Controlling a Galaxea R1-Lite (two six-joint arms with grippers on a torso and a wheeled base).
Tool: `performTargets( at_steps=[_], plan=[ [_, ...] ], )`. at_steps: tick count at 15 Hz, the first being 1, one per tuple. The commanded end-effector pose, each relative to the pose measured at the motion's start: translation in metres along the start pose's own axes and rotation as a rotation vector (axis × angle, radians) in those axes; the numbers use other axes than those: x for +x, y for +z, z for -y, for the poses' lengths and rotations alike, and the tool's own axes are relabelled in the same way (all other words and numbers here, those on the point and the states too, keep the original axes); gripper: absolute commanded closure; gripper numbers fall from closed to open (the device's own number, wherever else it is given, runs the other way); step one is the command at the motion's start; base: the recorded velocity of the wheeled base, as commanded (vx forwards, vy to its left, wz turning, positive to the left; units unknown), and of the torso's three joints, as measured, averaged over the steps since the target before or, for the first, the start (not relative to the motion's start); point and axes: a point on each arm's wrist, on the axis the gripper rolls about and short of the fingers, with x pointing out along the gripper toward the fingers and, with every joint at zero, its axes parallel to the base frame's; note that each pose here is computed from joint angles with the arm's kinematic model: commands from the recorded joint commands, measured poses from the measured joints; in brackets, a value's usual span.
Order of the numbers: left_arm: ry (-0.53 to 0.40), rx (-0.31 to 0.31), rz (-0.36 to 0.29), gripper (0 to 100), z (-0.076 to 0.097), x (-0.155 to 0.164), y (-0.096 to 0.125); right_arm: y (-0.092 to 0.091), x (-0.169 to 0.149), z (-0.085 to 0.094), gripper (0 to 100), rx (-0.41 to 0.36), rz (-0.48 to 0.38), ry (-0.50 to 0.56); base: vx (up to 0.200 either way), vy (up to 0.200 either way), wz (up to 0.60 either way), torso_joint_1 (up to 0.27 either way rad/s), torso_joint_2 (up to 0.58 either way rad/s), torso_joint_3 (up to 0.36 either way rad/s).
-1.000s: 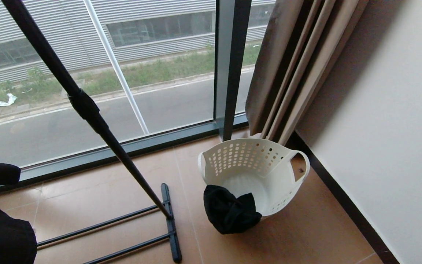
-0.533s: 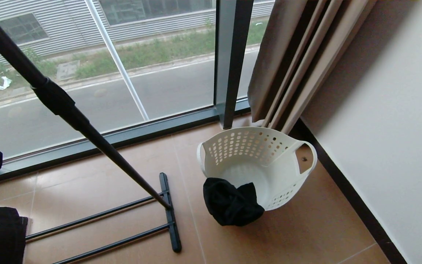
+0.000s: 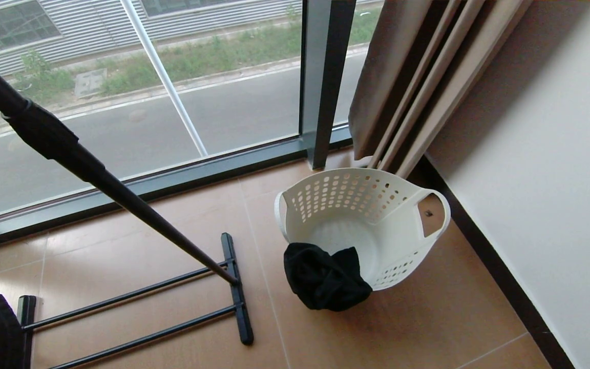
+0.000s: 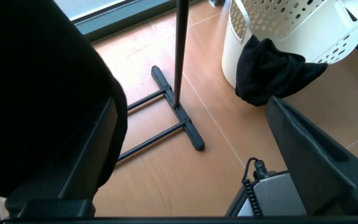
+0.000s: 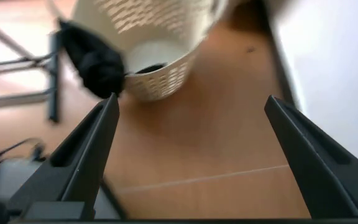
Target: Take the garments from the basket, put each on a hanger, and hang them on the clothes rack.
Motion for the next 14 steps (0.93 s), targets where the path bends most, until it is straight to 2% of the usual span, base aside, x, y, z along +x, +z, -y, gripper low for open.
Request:
performTargets(
  at_steps=[1,3,4,5,7,8,9,10,14],
  plan=[
    [-0.001,0.0,0.0,0,0.0,0.0,0.0,0.035,0.019,0.002,0,0.01,-0.128,0.095,0.0,0.0,0.0,0.0,0.0,0.0],
    [0.002,-0.003,0.0,0,0.0,0.0,0.0,0.065,0.036,0.002,0,0.01,-0.168,0.205,0.0,0.0,0.0,0.0,0.0,0.0],
    [0.002,-0.003,0.0,0,0.0,0.0,0.0,0.073,0.042,0.001,0,0.002,-0.183,0.242,0.0,0.0,0.0,0.0,0.0,0.0],
    [0.002,-0.003,0.0,0,0.0,0.0,0.0,0.096,0.072,-0.006,0,-0.09,-0.251,0.38,0.0,0.0,0.0,0.0,0.0,0.0],
    [0.002,-0.003,0.0,0,0.0,0.0,0.0,0.114,0.102,-0.015,0,-0.164,-0.293,0.453,0.0,0.0,0.0,0.0,0.0,0.0],
    [0.002,-0.003,0.0,0,0.0,0.0,0.0,0.133,0.128,-0.026,0,-0.217,-0.286,0.507,0.0,0.0,0.0,0.0,0.0,0.0],
    [0.002,-0.003,0.0,0,0.0,0.0,0.0,0.137,0.141,-0.033,0,-0.227,-0.31,0.524,0.0,0.0,0.0,0.0,0.0,0.0],
    [0.002,-0.003,0.0,0,0.0,0.0,0.0,0.14,0.152,-0.036,0,-0.25,-0.327,0.476,0.0,0.0,0.0,0.0,0.0,0.0],
    [0.002,-0.003,0.0,0,0.0,0.0,0.0,0.12,0.183,-0.067,0,-0.372,-0.451,0.506,0.0,0.0,0.0,0.0,0.0,0.0]
  ],
)
